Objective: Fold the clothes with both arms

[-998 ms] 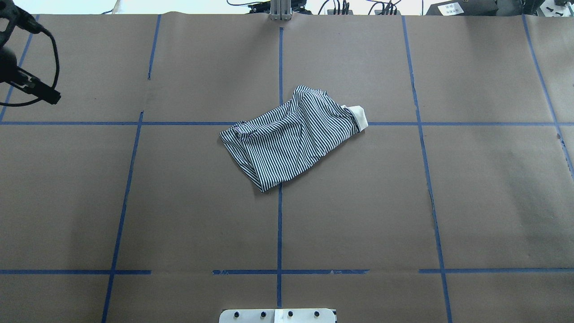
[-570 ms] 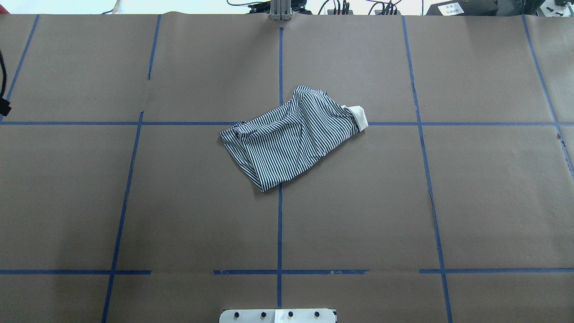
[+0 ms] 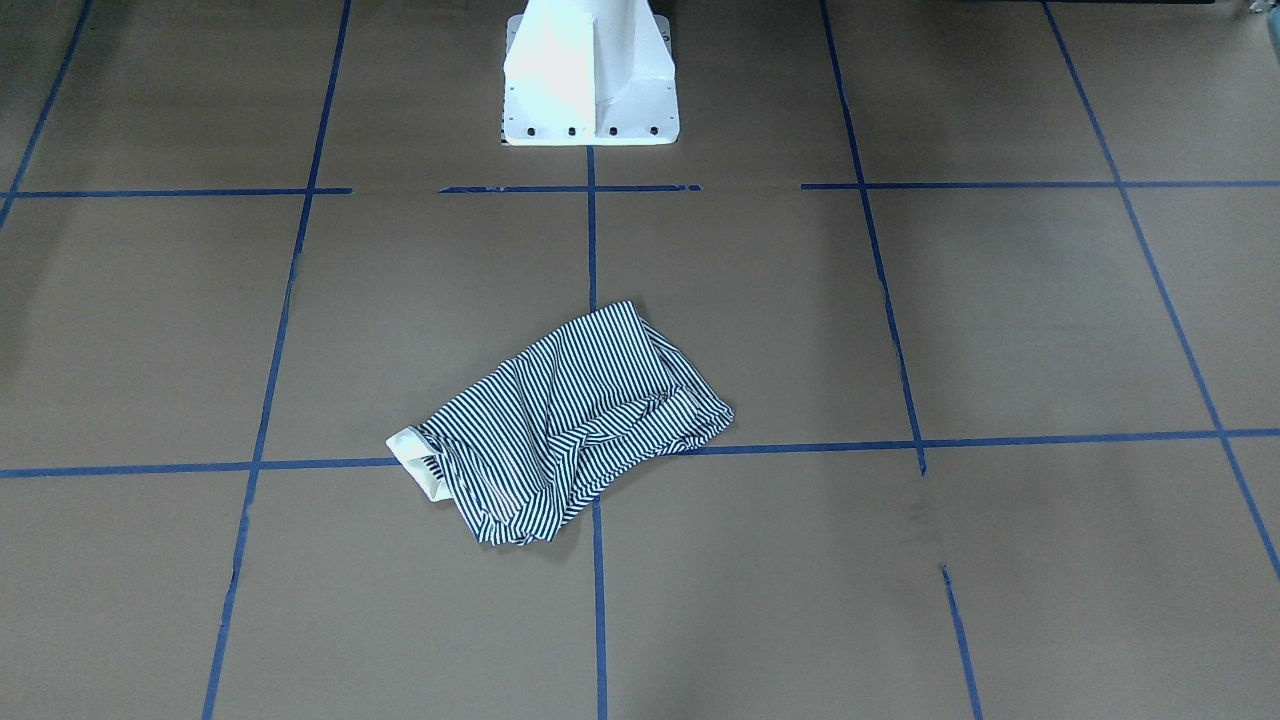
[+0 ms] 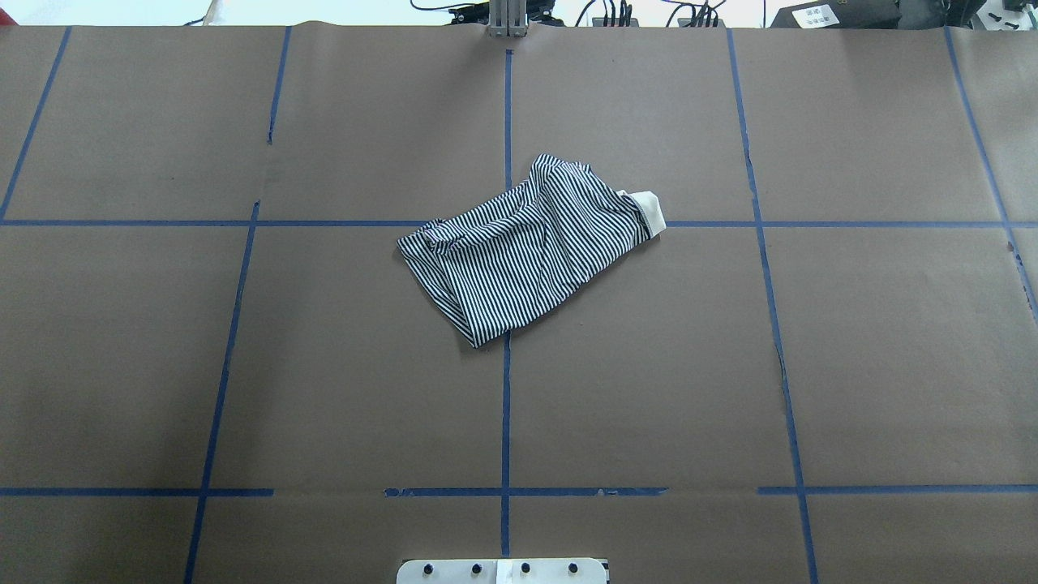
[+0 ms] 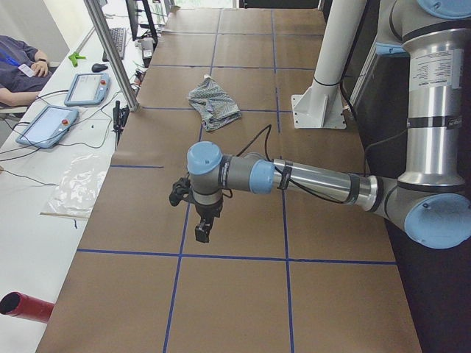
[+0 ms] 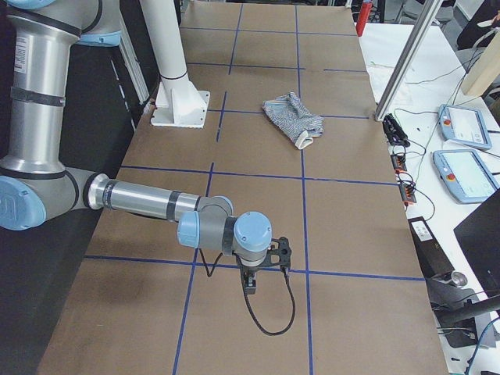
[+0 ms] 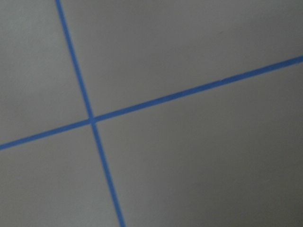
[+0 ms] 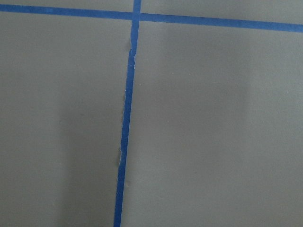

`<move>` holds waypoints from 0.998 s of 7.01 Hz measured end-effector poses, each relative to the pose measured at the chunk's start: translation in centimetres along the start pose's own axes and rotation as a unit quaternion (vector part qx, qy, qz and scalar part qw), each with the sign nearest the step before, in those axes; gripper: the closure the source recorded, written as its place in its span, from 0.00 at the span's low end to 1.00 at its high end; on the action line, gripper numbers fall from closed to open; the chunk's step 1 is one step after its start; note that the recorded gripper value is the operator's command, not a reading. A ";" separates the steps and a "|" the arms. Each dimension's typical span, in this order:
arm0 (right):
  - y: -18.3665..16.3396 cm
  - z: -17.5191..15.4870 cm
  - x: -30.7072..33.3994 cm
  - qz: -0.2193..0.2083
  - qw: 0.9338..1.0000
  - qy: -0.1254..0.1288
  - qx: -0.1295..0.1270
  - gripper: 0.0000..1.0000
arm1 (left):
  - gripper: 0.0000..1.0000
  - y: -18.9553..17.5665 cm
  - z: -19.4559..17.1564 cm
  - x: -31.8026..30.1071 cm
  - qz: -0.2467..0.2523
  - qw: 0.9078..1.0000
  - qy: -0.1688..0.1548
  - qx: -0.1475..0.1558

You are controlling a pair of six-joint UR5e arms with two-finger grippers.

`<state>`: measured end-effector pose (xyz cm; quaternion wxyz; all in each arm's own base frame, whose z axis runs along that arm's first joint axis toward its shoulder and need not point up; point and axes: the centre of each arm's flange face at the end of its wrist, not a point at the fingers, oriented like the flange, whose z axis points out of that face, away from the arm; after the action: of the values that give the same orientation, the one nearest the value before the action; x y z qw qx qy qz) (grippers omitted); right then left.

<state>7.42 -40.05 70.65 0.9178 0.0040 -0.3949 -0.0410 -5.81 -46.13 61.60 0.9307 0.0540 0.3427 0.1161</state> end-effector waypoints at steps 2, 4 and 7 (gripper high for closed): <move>0.0 0.0 0.2 0.002 1.000 0.006 -0.001 0.00 | 0.00 2.2 1.0 -3.6 -0.018 1.000 0.023 -0.001; -0.2 -0.1 0.2 0.001 1.000 0.014 -0.001 0.00 | 0.00 2.5 1.3 -3.8 -0.022 0.999 0.039 0.003; -0.5 -0.3 0.2 0.000 1.000 0.016 0.001 0.00 | 0.00 2.6 2.1 -4.0 -0.028 0.997 0.072 0.007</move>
<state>7.69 -40.54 70.57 0.9241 0.0052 -0.3801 -0.0406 -7.87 -44.66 66.18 0.9062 0.0426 0.4107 0.0915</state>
